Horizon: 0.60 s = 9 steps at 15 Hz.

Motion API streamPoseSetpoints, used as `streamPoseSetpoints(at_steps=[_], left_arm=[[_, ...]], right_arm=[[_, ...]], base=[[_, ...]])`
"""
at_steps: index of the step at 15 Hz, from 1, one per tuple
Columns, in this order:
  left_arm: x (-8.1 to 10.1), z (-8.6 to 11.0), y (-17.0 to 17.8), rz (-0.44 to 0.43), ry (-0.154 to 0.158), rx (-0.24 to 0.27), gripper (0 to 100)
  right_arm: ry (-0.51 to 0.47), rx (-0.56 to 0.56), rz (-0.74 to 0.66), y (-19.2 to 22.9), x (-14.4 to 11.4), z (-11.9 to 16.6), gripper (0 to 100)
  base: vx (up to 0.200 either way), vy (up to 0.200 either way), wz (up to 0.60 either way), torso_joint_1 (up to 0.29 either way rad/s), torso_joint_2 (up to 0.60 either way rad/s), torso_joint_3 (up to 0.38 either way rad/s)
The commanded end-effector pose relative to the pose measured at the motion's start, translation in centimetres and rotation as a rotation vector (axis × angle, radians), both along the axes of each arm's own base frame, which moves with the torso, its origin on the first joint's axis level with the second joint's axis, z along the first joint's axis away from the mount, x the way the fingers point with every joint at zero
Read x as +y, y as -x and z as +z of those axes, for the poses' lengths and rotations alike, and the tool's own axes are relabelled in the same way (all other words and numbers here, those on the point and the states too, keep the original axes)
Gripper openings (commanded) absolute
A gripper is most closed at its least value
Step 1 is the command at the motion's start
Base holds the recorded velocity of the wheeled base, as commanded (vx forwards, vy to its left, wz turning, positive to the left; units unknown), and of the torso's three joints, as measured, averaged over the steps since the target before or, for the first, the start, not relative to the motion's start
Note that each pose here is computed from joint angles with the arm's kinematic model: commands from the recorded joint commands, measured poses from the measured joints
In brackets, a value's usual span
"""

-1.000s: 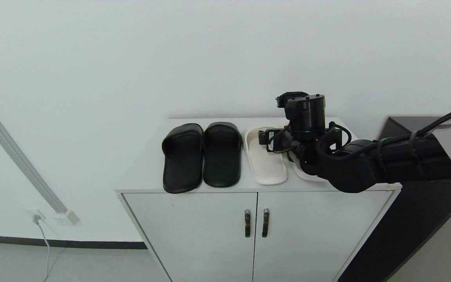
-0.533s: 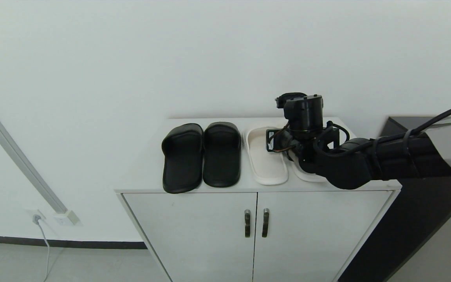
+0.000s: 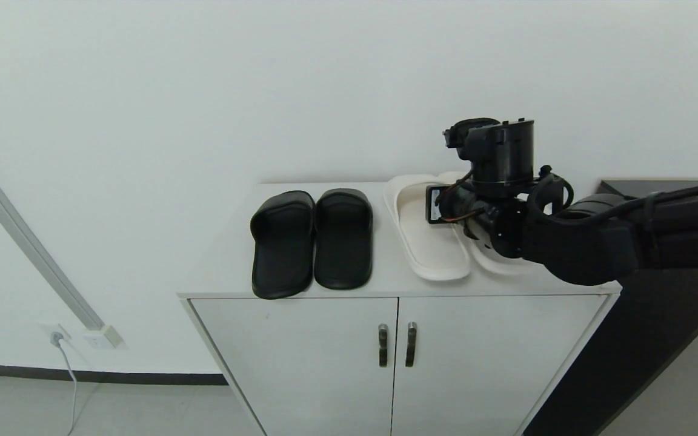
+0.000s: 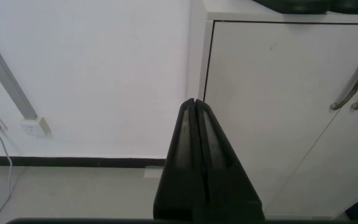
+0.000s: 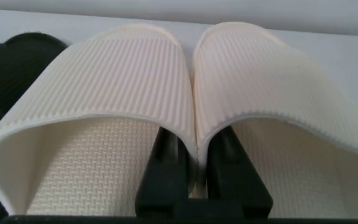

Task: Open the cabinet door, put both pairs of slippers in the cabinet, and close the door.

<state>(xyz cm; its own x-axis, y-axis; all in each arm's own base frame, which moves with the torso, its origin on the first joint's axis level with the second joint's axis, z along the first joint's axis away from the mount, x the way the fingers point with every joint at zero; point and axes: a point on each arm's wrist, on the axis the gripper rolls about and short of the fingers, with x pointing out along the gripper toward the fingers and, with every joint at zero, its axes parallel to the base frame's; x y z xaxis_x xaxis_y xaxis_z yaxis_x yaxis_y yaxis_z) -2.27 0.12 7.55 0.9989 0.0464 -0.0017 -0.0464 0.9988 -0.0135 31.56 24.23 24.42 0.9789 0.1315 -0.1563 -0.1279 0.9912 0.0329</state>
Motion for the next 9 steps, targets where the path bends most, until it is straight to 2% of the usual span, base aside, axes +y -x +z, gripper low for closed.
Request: streamPoseSetpoints(at_steps=[1, 2, 5, 8, 9], left_arm=[[0.0, 0.0, 0.0, 0.000, 0.000, 0.000, 0], [0.0, 0.0, 0.0, 0.000, 0.000, 0.001, 0], [0.0, 0.0, 0.0, 0.000, -0.001, 0.000, 0], [0.0, 0.0, 0.0, -0.011, 0.000, 0.000, 0], [0.0, 0.0, 0.0, -0.011, 0.000, 0.000, 0]], right_arm=[[-0.012, -0.011, 0.057, 5.1, -2.0, 2.2, 0], [0.001, 0.006, 0.080, 6.1, -2.3, 1.7, 0], [0.011, 0.060, 0.313, 12.2, -3.9, 0.2, 0], [0.030, 0.071, 0.467, 15.2, -6.1, -0.4, 0], [0.030, 0.071, 0.467, 15.2, -6.1, -0.4, 0]], base=[[0.000, 0.000, 0.00, 0.000, 0.00, 0.000], [0.000, 0.000, 0.00, 0.000, 0.00, 0.000], [0.000, 0.000, 0.00, 0.000, 0.00, 0.000], [0.000, 0.000, 0.00, 0.000, 0.00, 0.000], [0.000, 0.000, 0.00, 0.000, 0.00, 0.000]])
